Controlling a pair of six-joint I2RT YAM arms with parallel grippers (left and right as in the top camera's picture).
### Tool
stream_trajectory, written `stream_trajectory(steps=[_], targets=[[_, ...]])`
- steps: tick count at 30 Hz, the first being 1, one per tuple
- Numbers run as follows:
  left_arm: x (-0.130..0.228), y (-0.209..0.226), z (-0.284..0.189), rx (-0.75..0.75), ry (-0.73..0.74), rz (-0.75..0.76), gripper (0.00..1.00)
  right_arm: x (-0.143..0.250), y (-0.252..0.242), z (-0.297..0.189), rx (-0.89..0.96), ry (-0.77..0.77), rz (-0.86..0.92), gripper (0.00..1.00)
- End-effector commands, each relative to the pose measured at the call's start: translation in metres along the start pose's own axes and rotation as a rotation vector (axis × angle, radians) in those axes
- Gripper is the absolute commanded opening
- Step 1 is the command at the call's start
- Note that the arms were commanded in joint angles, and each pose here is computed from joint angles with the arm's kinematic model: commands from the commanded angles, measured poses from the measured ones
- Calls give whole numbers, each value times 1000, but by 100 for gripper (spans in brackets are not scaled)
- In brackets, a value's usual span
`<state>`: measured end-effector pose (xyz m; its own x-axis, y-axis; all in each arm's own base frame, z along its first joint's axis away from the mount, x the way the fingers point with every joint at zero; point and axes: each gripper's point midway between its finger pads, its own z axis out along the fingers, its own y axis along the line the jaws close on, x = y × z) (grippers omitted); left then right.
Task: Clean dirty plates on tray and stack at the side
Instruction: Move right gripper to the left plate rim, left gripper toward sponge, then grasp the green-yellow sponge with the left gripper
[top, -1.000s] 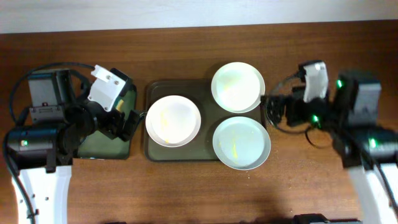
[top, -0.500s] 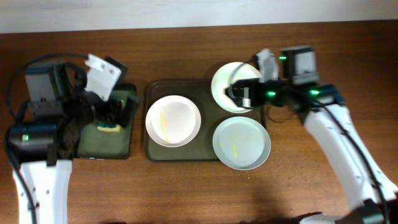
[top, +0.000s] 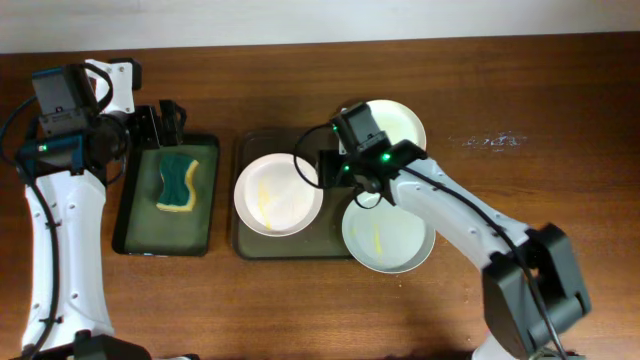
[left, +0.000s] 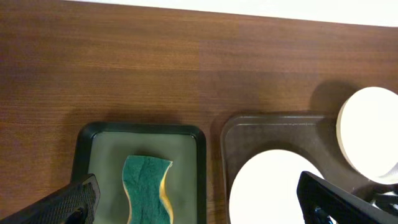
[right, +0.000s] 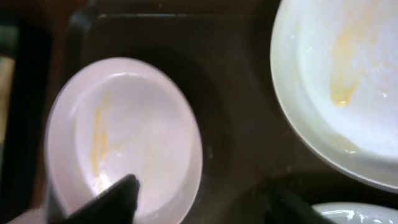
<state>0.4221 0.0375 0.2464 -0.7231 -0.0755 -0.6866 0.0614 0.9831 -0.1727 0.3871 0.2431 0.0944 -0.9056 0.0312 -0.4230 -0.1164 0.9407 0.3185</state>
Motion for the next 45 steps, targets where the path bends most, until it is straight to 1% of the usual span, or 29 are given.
stream_trajectory(steps=[1, 3, 9, 18, 21, 23, 25, 26, 29, 30, 35, 36, 37, 39, 44, 45], targets=[[-3, 6, -6, -42, -7, -23, 99, -8, -6, 21, 43, -22, 16, 43], [3, 12, -6, -74, 18, -30, 100, -4, -8, 35, 46, -9, 17, 36], [15, 19, -6, -119, 65, -41, 100, 13, -13, 61, 42, 56, 19, 35], [27, 20, 0, -117, 103, -51, 100, 31, -8, 72, 46, 101, -33, 35], [29, 21, 4, -115, 115, -54, 100, 31, -7, 72, 41, 100, -85, 36], [33, 23, 10, -113, 130, -57, 100, 26, -6, 71, 36, 91, -128, 42], [36, 25, 17, -112, 150, -62, 100, 20, -2, 68, 23, 82, -183, 45], [39, 26, 20, -111, 160, -65, 100, 17, 3, 66, 0, 82, -220, 46], [44, 28, 28, -109, 185, -72, 100, 20, 20, 63, -98, 106, -301, 47], [46, 28, 30, -109, 194, -74, 100, 25, 25, 63, -125, 123, -308, 47], [55, 31, 41, -106, 233, -85, 99, 36, 24, 66, -111, 161, -268, 46], [57, 32, 43, -105, 240, -86, 100, 37, 21, 66, -94, 166, -237, 46], [58, 32, 45, -104, 246, -87, 99, 38, 16, 68, -68, 172, -202, 39], [60, 33, 48, -104, 255, -90, 99, 45, 6, 73, -20, 199, -137, 31], [63, 33, 48, -108, 264, -91, 98, 57, -2, 79, 12, 245, -55, 20], [64, 34, 48, -111, 271, -92, 97, 59, -2, 79, 17, 250, -42, 16]])
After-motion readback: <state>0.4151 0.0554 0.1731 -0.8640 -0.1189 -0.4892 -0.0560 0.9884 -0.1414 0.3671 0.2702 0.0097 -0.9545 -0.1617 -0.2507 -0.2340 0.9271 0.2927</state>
